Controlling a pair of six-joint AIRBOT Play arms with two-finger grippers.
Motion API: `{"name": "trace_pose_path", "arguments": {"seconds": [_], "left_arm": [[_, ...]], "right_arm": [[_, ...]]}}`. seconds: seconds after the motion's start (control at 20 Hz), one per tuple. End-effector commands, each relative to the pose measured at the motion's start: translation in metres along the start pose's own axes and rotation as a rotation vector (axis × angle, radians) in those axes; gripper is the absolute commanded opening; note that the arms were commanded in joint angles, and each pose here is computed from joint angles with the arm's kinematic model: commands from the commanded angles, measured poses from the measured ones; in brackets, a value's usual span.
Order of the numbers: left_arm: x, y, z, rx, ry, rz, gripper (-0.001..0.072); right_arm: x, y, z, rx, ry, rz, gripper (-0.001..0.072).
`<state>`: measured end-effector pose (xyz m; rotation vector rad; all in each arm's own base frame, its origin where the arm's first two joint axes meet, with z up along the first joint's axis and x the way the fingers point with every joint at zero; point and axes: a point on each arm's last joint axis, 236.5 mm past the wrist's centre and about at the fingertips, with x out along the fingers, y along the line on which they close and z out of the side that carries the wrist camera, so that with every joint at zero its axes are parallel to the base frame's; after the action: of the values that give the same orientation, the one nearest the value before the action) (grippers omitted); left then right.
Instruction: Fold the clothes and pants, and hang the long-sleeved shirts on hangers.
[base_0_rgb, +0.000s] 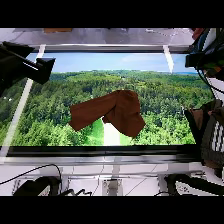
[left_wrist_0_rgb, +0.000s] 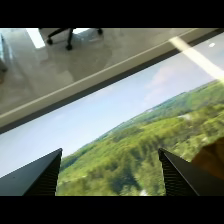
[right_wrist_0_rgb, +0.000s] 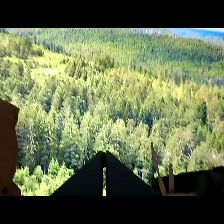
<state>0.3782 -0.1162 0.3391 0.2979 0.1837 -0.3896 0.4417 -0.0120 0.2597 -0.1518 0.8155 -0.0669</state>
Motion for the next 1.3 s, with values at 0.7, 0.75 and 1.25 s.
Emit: {"name": "trace_pose_path", "arguments": {"seconds": [0.7, 0.75, 1.25], "left_arm": [[0.093, -0.017, -0.098, -0.091, 0.269, -0.100, 0.0100], [0.101, -0.001, -0.132, -0.055, 0.362, -0.050, 0.0123], [0.110, -0.028, -0.355, -0.987, 0.953, -0.395, 0.0543]], "right_arm": [[0.114, 0.024, -0.180, -0.052, 0.466, 0.318, 0.0015], [0.116, 0.024, -0.181, -0.050, 0.463, 0.318, 0.0016], [0.121, 0.023, -0.169, -0.042, 0.409, 0.308, 0.0016]]}}
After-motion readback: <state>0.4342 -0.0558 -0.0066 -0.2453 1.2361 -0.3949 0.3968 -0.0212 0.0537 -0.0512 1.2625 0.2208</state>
